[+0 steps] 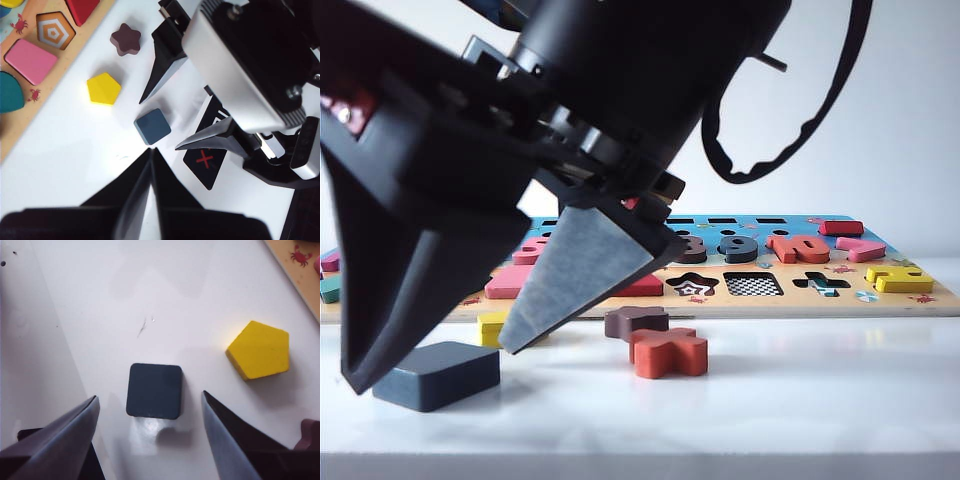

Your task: Insert the cube into the slot.

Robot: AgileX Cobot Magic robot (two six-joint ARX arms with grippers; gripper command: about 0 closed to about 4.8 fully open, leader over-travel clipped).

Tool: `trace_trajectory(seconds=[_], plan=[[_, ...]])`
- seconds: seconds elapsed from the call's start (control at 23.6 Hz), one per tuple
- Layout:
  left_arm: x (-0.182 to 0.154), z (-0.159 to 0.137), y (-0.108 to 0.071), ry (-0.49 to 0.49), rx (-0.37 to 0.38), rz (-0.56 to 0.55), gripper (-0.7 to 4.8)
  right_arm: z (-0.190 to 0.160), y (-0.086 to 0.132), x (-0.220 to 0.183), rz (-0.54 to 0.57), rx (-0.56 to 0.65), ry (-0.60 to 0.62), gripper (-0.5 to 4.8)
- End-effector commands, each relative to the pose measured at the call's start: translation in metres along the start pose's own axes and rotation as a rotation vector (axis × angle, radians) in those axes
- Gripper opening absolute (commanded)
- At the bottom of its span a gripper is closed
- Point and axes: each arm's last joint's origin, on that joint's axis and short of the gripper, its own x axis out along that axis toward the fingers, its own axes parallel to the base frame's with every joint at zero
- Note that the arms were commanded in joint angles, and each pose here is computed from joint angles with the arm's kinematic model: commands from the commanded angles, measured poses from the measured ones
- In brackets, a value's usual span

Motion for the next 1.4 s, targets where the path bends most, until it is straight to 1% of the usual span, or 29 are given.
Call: trace_trajectory(seconds=[0.04,0.47,0.8,0.97,1.14,1.4], plan=[[-0.0012,0.0012,-0.0005,-0.013,0.007,-0.004,0.17,0.0044,0.0006,-0.0002,-0.004,-0.002,-0.038,3.64],[-0.0011,0.0013,-0.0004,-0.013,0.007,-0.004,0.17,0.0041,-0.0016,0.0035,-0.075,-0.001,-0.04,3.58],[-0.0011,0.0013,-0.0004,-0.013,0.007,-0.004,0.17,0.0045,-0.0015,0.0043,-0.072,-0.001,-0.044,3.5],[-0.0011,0.0013,-0.0004,-0.013,0.007,-0.004,0.17,0.0045,-0.0012,0.0043,-0.062,-0.001,-0.043,3.5],[-0.0011,0.0013,-0.0004,-0.013,0.007,-0.004,0.17,0.0043,-0.0002,0.0044,-0.026,-0.001,-0.039,3.5],[-0.0011,0.0012,-0.0003,-0.013,0.007,-0.004,0.17,0.0043,-0.0002,0.0046,-0.025,-0.001,-0.038,3.5]])
